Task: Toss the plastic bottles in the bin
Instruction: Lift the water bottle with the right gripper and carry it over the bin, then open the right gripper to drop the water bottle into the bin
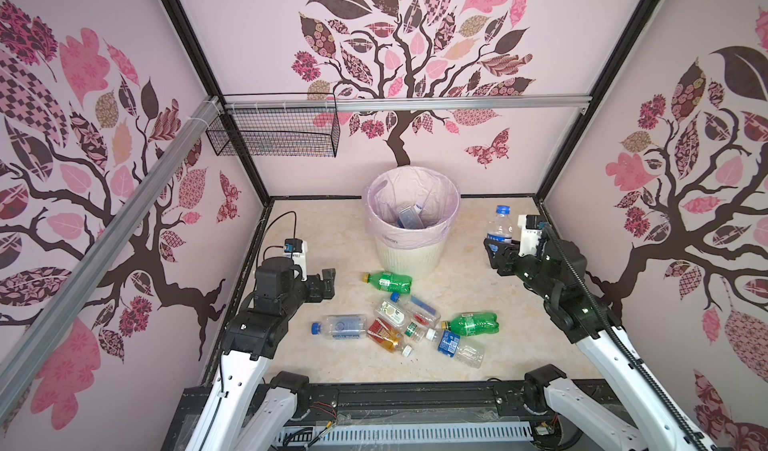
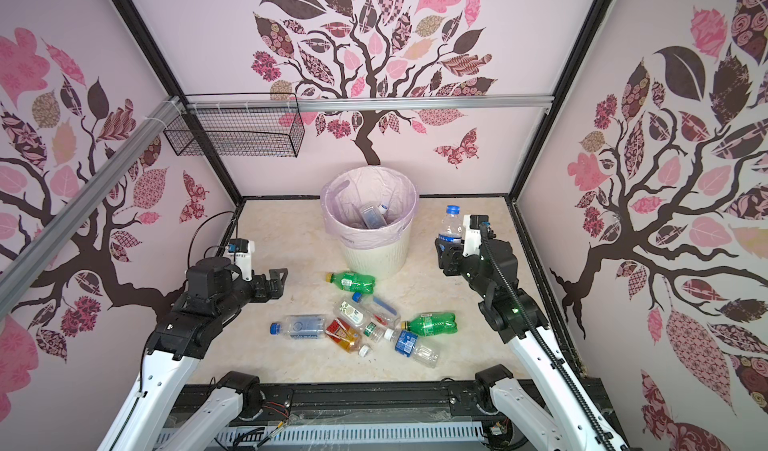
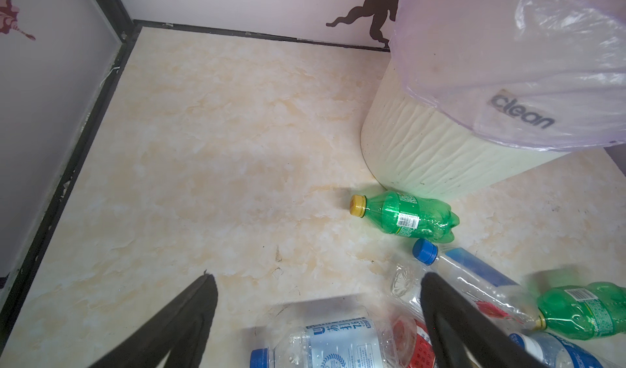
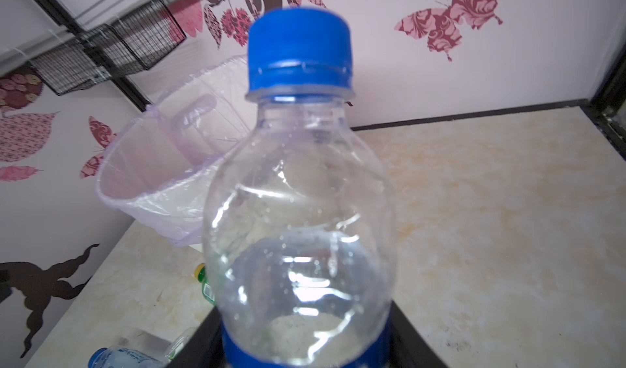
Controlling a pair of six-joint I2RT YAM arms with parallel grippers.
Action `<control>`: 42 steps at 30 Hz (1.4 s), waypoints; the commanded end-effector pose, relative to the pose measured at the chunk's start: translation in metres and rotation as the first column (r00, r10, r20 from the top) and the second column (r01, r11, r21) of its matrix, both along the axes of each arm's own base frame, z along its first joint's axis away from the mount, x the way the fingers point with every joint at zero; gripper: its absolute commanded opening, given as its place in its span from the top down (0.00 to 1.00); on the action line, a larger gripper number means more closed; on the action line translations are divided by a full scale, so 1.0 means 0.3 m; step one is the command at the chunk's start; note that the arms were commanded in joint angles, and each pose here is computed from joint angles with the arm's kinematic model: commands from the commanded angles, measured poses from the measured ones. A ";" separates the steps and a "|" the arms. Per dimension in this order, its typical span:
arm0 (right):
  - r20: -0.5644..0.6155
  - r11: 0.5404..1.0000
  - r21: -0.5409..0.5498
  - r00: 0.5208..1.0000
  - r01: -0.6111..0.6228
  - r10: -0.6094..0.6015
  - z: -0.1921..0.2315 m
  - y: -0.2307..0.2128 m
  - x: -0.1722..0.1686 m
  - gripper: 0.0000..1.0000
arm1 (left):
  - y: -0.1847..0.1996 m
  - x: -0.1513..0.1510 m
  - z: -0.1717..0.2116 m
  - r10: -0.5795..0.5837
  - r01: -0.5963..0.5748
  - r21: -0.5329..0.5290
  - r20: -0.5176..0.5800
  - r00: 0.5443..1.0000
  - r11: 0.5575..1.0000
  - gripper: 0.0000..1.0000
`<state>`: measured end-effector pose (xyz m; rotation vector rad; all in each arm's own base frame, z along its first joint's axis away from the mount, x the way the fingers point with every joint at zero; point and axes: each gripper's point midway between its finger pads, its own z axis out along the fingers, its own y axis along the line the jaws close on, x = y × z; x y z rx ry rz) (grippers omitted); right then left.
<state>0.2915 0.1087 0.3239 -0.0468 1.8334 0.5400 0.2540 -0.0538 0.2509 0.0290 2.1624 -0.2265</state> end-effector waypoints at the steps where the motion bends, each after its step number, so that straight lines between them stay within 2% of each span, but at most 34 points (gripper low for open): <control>1: 0.072 0.997 0.012 0.994 -0.081 0.080 0.068 0.033 -0.042 0.47 | -0.008 0.009 0.033 -0.003 0.004 -0.023 0.028 1.000 1.000 0.03; 5: 0.139 0.992 0.038 0.984 -0.117 0.111 0.098 0.044 -0.078 0.47 | -0.004 0.005 0.039 0.001 -0.001 -0.019 0.032 0.999 1.000 0.03; 17: 0.158 0.983 0.053 0.973 -0.178 0.168 0.124 0.082 -0.069 0.47 | -0.003 -0.001 0.036 0.006 -0.005 -0.029 0.035 0.999 1.000 0.03; 22: 0.174 0.968 0.053 0.956 -0.247 0.235 0.221 0.160 0.052 0.46 | -0.006 0.003 0.030 0.002 -0.002 -0.027 0.027 1.000 1.000 0.03; 26: 0.136 0.943 0.049 0.938 -0.328 0.319 0.298 0.293 0.244 0.47 | -0.004 -0.009 0.033 -0.001 0.002 -0.026 0.027 1.000 1.000 0.03; 27: 0.122 0.938 0.033 0.933 -0.346 0.340 0.301 0.345 0.294 0.45 | -0.007 -0.012 0.034 -0.007 0.008 -0.026 0.027 1.000 1.000 0.03; 30: 0.064 0.915 0.007 0.914 -0.403 0.402 0.303 0.470 0.380 0.26 | -0.022 -0.025 0.036 -0.043 0.043 -0.025 0.012 0.999 0.999 0.03; 33: 0.020 0.907 0.014 0.907 -0.420 0.420 0.284 0.512 0.405 0.17 | -0.015 -0.040 0.041 -0.044 0.044 -0.007 -0.004 0.999 0.999 0.03; 37: 0.011 0.934 -0.025 0.934 -0.358 0.358 0.263 0.450 0.367 0.13 | -0.010 -0.043 0.039 -0.048 0.048 0.012 0.004 0.999 0.999 0.02; 42: 0.012 0.959 -0.088 0.963 -0.269 0.271 0.267 0.326 0.235 0.12 | -0.023 -0.021 0.019 -0.064 0.064 0.012 -0.015 0.998 0.998 0.02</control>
